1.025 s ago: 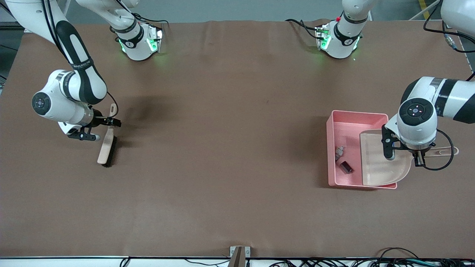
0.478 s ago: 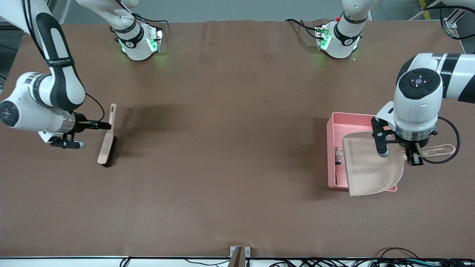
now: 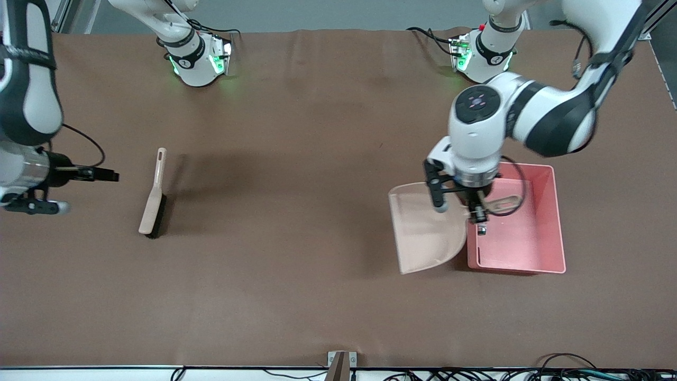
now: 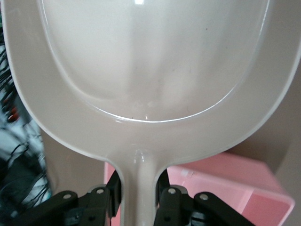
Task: Clean e-waste and dump in bin
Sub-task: 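Lower the dustpan onto the table with the left gripper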
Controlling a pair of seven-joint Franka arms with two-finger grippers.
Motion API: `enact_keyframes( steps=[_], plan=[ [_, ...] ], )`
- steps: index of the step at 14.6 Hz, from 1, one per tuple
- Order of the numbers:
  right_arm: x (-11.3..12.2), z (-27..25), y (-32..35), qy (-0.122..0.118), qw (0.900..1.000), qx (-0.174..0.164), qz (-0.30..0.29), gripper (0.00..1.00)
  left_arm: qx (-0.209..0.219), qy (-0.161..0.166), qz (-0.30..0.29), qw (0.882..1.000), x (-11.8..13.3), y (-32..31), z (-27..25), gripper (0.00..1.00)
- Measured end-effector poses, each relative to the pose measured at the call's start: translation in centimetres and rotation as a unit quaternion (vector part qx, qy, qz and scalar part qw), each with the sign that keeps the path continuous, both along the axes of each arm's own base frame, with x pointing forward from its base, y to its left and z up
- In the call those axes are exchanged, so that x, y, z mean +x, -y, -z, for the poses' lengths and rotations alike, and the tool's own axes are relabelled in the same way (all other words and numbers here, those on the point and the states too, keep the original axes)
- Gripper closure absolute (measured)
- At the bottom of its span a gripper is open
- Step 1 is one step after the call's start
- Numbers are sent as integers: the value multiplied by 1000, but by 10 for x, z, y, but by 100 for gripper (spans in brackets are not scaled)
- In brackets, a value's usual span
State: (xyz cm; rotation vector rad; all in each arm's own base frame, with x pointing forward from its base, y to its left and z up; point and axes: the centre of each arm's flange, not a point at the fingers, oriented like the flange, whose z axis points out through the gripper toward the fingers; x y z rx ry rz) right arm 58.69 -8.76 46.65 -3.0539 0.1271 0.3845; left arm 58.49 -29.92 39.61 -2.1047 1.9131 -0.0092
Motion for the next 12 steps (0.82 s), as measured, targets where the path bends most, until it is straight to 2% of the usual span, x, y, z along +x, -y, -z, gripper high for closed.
enact_keyframes(
  steps=[3, 6, 10, 12],
  plan=[
    [1, -59, -2, 9, 1000, -3, -4, 0, -26, -40, -25, 999, -17, 50, 56, 67],
    [4, -103, -2, 34, 999, -39, -19, 0, 4, -62, -10, 998, -38, 84, 109, 67],
    [-4, -136, -11, 38, 998, -48, -23, 0, 40, -61, 28, 997, -67, 123, 148, 67],
    [-14, -144, -14, 26, 999, -35, -29, 0, 51, -52, 41, 996, -72, 130, 154, 67]
  ],
)
